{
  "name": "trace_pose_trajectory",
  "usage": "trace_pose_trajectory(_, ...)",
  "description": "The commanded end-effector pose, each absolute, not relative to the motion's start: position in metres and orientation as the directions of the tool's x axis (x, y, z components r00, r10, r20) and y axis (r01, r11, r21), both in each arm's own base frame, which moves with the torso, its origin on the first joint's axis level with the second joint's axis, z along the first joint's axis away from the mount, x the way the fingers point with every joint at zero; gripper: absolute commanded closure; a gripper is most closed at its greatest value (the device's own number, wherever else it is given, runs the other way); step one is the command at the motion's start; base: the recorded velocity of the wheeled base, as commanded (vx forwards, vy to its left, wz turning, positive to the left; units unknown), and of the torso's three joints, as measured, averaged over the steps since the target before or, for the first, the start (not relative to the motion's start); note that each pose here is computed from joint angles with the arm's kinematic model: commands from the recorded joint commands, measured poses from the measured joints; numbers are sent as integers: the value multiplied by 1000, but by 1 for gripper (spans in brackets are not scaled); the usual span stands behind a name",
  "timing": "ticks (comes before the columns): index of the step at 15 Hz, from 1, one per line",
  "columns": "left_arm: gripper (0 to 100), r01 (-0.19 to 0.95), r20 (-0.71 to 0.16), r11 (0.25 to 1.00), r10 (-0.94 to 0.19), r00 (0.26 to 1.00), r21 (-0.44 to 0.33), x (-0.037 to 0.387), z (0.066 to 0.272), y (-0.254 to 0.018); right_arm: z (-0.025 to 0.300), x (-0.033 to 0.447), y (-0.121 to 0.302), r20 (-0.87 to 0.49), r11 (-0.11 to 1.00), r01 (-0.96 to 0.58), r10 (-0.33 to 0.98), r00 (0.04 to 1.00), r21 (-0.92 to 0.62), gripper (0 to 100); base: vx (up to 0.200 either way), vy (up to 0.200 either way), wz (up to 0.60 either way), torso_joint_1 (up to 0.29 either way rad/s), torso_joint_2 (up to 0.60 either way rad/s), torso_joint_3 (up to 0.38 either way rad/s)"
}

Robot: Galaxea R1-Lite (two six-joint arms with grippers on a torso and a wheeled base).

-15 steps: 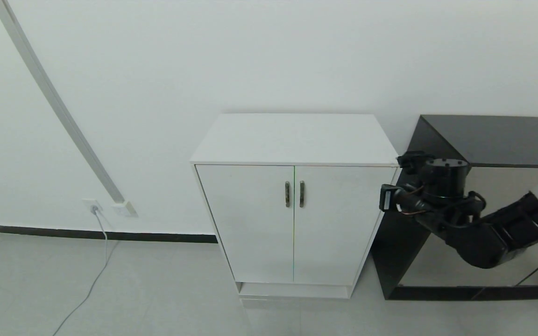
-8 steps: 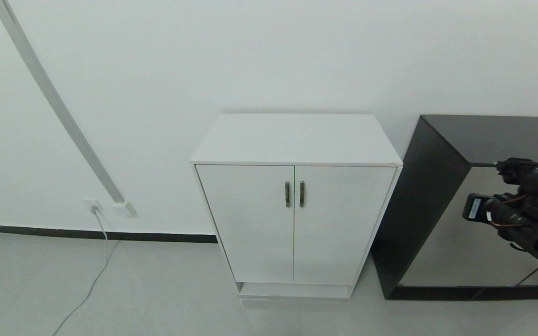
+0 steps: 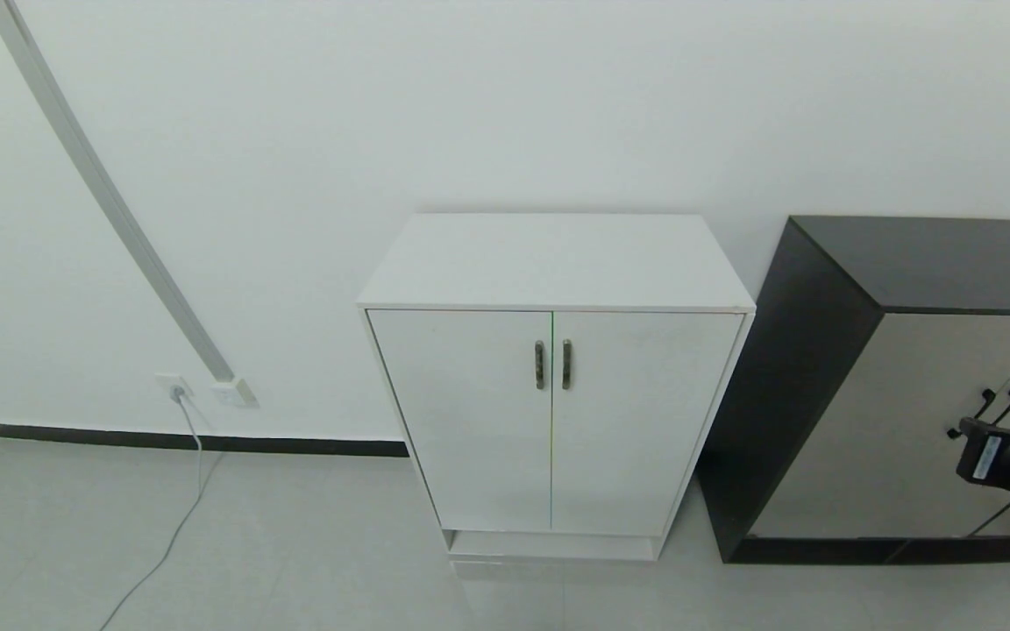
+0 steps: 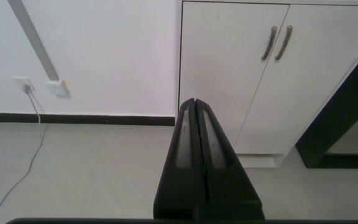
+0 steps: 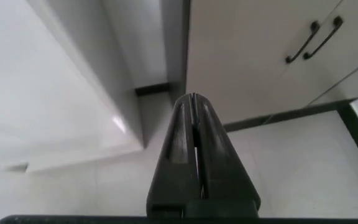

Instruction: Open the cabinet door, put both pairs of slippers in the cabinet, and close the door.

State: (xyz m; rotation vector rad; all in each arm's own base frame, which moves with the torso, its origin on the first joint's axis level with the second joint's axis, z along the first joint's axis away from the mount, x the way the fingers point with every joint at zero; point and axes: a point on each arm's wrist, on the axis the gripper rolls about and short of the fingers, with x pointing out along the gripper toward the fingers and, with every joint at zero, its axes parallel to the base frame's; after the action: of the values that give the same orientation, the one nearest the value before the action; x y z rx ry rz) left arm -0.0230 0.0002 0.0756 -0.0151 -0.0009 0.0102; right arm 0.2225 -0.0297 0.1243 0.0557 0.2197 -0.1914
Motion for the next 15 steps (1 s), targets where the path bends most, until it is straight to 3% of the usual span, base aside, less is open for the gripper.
trace_pose_trajectory(1,100,-11,0,1000,11,1000,-15,-23,76,0,124,187,-24,-218,990,144,-139,966,7,100,0,0,0,0,0,0)
trace_pose_trajectory(9,100,-11,-2,1000,11,1000,-15,-23,75,0,116,126,-14,-263,998,57,-48,964,26,100,0,0,0,0,0,0)
trace_pose_trajectory(15,100,-11,-2,1000,11,1000,-15,-23,75,0,115,87,-6,-296,995,-89,96,950,37,100,0,0,0,0,0,0)
